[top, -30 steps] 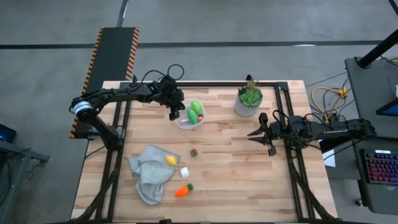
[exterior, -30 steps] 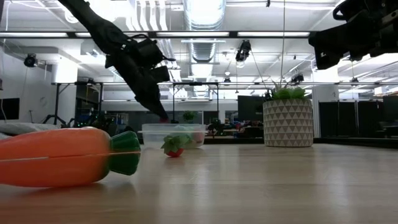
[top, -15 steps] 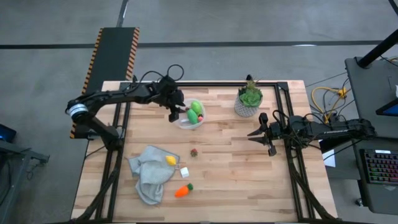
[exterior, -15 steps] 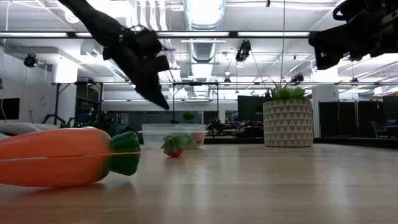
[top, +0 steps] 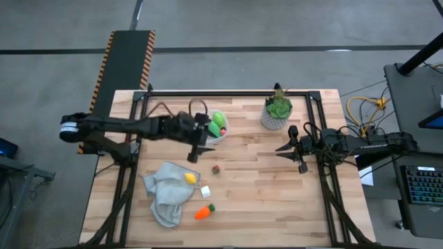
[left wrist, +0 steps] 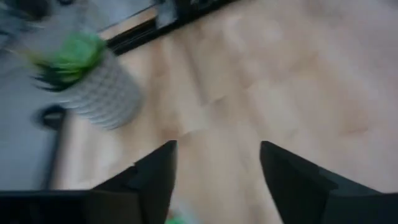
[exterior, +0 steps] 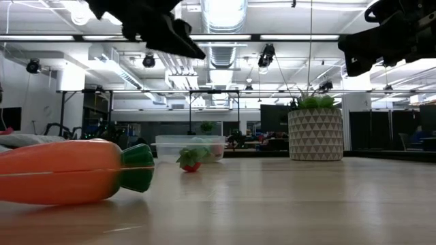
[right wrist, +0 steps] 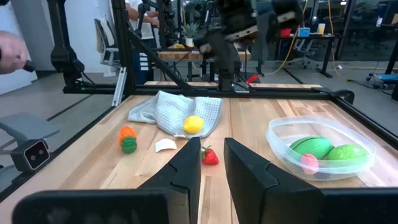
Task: Pick and placing Produce into tupperware
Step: Put the red strawberry into the transparent bin
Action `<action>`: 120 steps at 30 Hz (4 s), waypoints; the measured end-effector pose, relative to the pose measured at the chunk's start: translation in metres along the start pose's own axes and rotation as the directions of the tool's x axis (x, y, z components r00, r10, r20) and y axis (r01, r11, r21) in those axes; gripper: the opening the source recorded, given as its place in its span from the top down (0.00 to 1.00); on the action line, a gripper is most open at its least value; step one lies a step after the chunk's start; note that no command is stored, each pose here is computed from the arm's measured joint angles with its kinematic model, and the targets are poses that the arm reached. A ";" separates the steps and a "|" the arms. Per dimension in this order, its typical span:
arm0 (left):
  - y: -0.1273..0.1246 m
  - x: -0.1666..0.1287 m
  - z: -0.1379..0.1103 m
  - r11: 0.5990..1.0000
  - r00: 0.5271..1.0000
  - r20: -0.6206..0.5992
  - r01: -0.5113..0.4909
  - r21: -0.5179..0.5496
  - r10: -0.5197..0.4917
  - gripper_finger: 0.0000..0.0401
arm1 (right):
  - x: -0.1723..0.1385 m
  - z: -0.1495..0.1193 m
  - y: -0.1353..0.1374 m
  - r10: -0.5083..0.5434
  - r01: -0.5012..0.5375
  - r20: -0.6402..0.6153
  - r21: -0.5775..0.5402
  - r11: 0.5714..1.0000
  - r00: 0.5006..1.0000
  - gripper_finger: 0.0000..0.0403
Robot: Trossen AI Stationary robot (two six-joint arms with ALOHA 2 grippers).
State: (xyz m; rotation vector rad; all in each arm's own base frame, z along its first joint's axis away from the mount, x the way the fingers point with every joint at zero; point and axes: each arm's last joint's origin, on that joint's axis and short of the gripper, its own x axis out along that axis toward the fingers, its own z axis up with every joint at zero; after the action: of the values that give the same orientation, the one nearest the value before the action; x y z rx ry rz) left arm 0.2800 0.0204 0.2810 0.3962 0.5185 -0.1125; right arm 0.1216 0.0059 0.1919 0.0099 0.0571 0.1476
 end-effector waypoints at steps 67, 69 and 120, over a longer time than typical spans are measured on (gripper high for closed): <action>-0.081 0.125 -0.042 0.970 0.850 -0.494 0.072 -0.231 -0.181 0.25 | 0.000 -0.003 0.000 0.000 0.001 -0.029 0.007 1.000 1.000 0.84; -0.079 0.126 -0.044 0.971 0.847 -0.500 0.070 -0.229 -0.179 0.25 | 0.000 -0.003 0.000 0.000 0.000 -0.030 0.007 1.000 1.000 0.84; -0.075 0.131 -0.052 0.971 0.843 -0.505 0.078 -0.227 -0.186 0.68 | 0.000 -0.003 0.000 0.000 0.001 -0.029 0.015 1.000 1.000 0.84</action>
State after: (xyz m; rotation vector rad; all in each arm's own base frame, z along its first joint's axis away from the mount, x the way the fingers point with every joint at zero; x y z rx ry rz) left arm 0.3540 -0.0281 0.1481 0.1887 1.0934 -0.0842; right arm 0.1214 0.0059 0.1891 0.0229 0.0873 0.1467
